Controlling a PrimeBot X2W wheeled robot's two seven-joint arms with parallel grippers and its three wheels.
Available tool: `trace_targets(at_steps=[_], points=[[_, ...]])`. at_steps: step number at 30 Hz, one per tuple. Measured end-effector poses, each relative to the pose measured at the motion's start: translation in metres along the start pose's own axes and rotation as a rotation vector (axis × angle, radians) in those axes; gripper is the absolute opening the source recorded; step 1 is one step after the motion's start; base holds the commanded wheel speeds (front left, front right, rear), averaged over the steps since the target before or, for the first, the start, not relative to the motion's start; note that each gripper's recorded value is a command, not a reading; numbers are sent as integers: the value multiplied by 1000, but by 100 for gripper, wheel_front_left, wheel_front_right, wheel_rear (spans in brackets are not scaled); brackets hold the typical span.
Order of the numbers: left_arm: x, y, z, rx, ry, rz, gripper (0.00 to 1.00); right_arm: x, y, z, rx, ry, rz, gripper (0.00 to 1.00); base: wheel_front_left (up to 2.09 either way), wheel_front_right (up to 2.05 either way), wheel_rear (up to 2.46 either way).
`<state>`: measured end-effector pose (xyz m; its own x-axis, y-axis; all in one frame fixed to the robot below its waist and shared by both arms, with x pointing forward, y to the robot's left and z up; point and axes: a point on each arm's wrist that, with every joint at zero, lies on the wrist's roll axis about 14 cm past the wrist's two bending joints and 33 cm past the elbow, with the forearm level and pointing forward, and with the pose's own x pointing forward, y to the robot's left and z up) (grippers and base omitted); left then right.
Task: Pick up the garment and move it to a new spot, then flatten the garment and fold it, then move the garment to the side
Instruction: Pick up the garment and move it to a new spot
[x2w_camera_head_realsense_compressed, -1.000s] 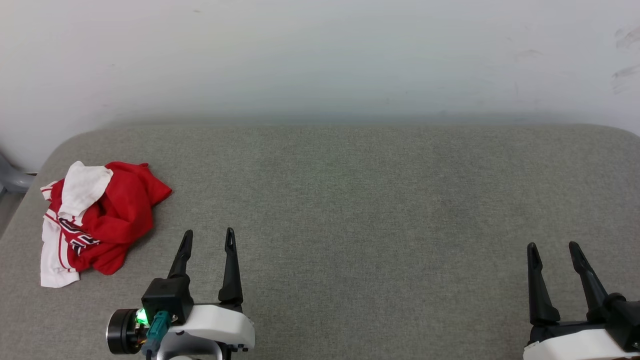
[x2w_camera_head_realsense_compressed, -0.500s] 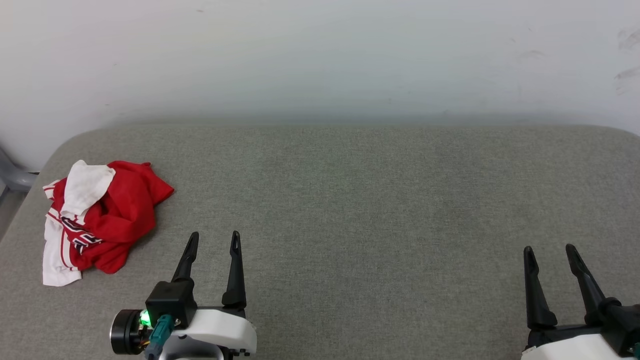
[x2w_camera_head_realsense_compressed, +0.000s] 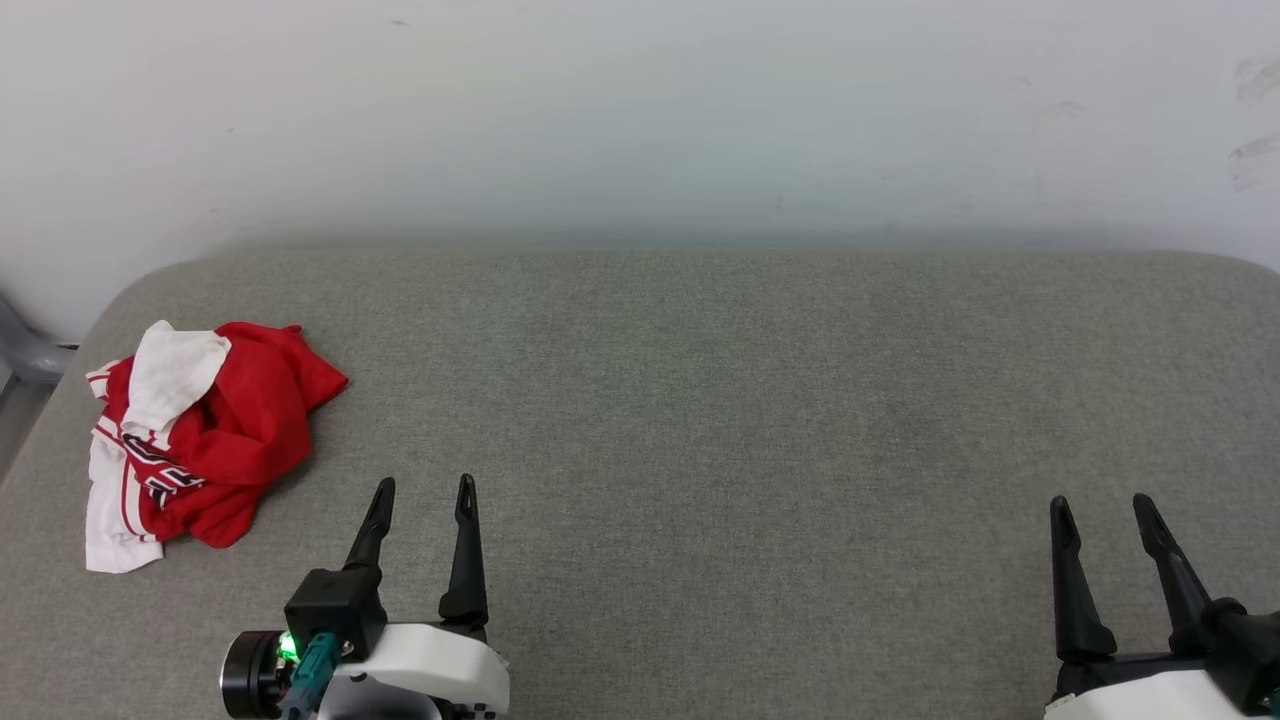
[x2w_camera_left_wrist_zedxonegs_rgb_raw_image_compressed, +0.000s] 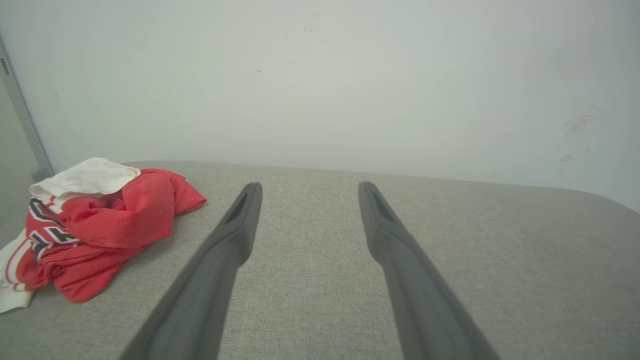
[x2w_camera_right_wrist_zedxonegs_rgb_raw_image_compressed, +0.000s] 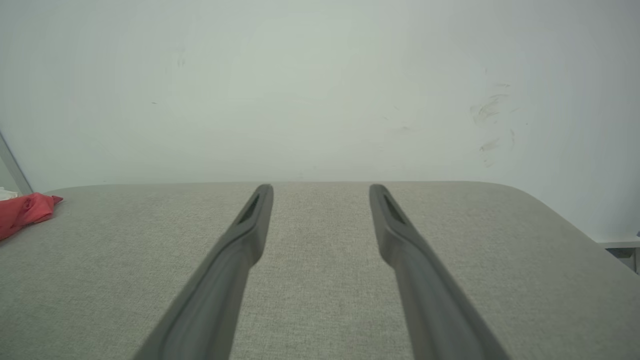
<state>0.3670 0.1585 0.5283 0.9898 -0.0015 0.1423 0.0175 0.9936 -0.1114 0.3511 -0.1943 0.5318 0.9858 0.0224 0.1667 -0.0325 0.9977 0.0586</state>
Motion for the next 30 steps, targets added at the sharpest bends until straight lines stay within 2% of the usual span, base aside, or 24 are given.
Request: trace_targets(at_steps=[13,30], points=[[-5,12,-2,3,10,39,100,5,10,-4,13,9,30,100,0,0,0],[-40,77,5,27,3,248,100,30,72,-15,46,32,217,100,0,0,0]])
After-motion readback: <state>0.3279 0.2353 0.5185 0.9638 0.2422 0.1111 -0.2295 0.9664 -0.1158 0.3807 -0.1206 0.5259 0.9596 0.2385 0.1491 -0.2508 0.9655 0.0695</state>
